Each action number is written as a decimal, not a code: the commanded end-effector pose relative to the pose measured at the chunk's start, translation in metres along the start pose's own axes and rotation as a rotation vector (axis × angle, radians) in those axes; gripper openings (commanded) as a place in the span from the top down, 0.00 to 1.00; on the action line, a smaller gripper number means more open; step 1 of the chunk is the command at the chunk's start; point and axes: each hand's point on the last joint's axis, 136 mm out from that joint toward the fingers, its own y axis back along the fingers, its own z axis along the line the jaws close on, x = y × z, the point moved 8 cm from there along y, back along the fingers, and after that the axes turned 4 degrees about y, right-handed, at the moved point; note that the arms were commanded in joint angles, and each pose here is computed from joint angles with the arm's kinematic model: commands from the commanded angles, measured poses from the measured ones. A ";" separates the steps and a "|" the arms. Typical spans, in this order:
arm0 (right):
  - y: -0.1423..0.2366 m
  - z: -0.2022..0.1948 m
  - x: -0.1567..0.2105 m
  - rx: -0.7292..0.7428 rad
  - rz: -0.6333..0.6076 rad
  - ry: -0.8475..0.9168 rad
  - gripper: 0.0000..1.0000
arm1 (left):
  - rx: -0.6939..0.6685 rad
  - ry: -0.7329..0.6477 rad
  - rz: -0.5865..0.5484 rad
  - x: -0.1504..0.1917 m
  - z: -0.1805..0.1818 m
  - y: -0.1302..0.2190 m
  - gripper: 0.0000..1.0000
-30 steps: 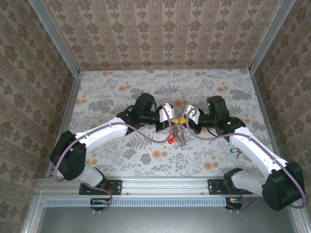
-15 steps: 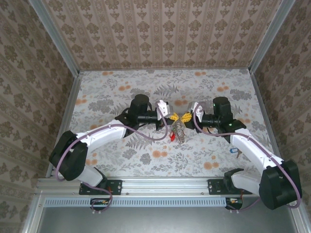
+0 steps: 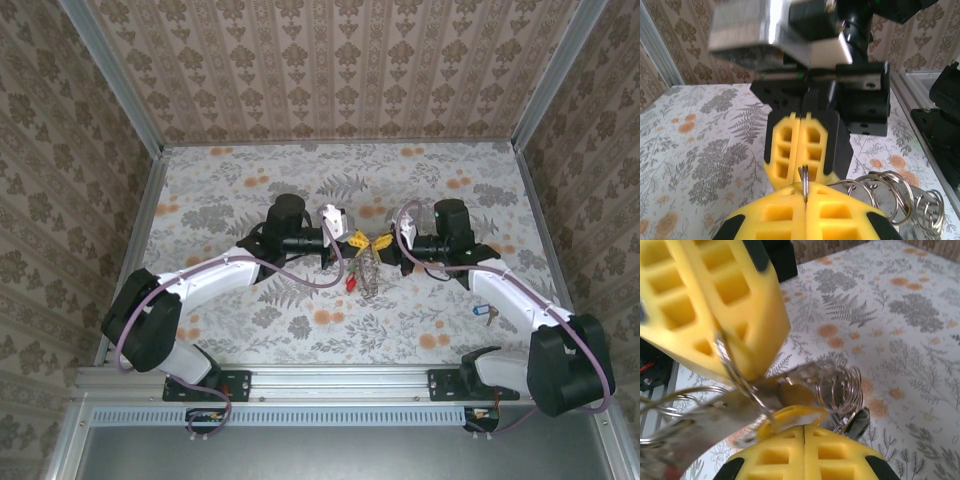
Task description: Put the keys on the keyring
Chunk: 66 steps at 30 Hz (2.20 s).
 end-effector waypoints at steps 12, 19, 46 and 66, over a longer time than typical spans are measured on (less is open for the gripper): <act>0.038 0.005 -0.025 0.292 0.063 0.154 0.79 | 0.011 -0.072 -0.016 -0.014 0.000 0.002 1.00; 0.040 0.035 -0.044 0.047 -0.063 0.380 0.71 | 0.037 -0.081 0.001 -0.016 -0.001 0.001 1.00; 0.013 0.017 -0.050 -0.084 -0.076 0.373 0.78 | 0.067 -0.081 0.005 -0.019 -0.003 0.001 1.00; 0.014 0.024 -0.059 -0.026 0.099 0.389 1.00 | -0.020 -0.072 0.272 0.003 0.005 0.000 0.90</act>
